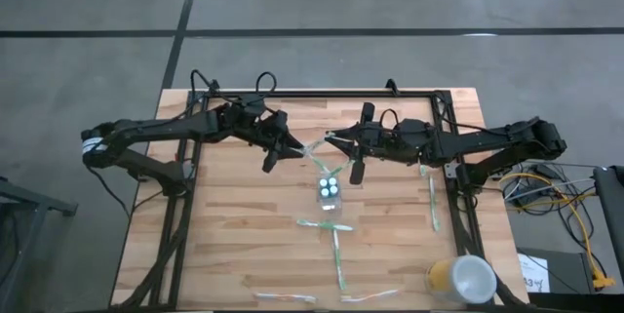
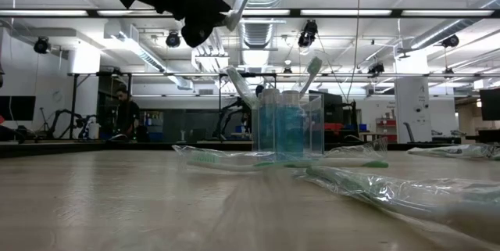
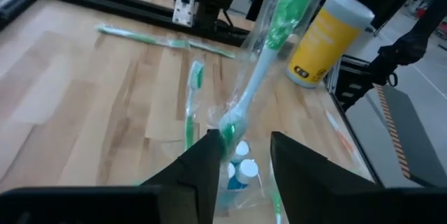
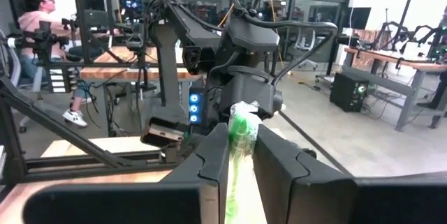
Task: Pick & Place toothbrushing station
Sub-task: Put the white green toothbrush into the back side of the transparent organizer
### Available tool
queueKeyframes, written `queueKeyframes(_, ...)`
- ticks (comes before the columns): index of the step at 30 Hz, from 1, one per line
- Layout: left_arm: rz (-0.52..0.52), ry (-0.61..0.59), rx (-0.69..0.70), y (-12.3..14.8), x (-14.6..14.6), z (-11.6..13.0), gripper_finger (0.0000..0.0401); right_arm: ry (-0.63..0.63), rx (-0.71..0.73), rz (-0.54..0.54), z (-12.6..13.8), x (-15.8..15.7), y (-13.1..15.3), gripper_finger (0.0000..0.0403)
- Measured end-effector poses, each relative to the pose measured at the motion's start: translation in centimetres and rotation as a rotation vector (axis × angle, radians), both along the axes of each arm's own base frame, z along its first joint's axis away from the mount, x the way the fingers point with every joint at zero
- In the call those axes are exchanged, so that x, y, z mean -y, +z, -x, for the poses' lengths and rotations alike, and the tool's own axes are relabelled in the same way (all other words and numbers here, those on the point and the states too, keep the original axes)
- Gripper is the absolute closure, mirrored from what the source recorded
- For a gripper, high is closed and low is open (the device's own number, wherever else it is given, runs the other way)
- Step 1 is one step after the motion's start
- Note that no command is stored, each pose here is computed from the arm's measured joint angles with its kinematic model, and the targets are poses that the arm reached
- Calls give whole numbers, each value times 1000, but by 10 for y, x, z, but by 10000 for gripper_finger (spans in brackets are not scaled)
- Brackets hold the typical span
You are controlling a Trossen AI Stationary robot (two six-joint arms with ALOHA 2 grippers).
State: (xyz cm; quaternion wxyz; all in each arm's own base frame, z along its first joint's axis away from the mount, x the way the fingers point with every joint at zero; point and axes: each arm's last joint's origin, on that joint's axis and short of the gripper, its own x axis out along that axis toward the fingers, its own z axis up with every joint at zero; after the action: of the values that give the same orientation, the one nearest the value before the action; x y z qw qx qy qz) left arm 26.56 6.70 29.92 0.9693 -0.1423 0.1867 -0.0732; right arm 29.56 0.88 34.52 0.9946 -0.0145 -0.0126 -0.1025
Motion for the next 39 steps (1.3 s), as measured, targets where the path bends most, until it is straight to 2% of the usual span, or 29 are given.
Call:
queueKeyframes(10,-30,-11,95,23,6,19,270,-6,46,-1,4,0,7,355)
queueKeyframes(17,-143,-23,199,45,12,40,270,-10,154,34,14,1,24,355)
queueKeyframes(24,-285,112,267,59,12,54,270,-13,270,38,23,1,39,355)
queueKeyframes(29,-316,134,371,68,12,52,270,3,297,41,23,1,41,355)
queueKeyframes(33,-311,134,351,62,11,48,270,48,324,66,24,0,44,355)
queueKeyframes(39,-257,138,295,30,10,46,270,64,428,174,29,-2,55,355)
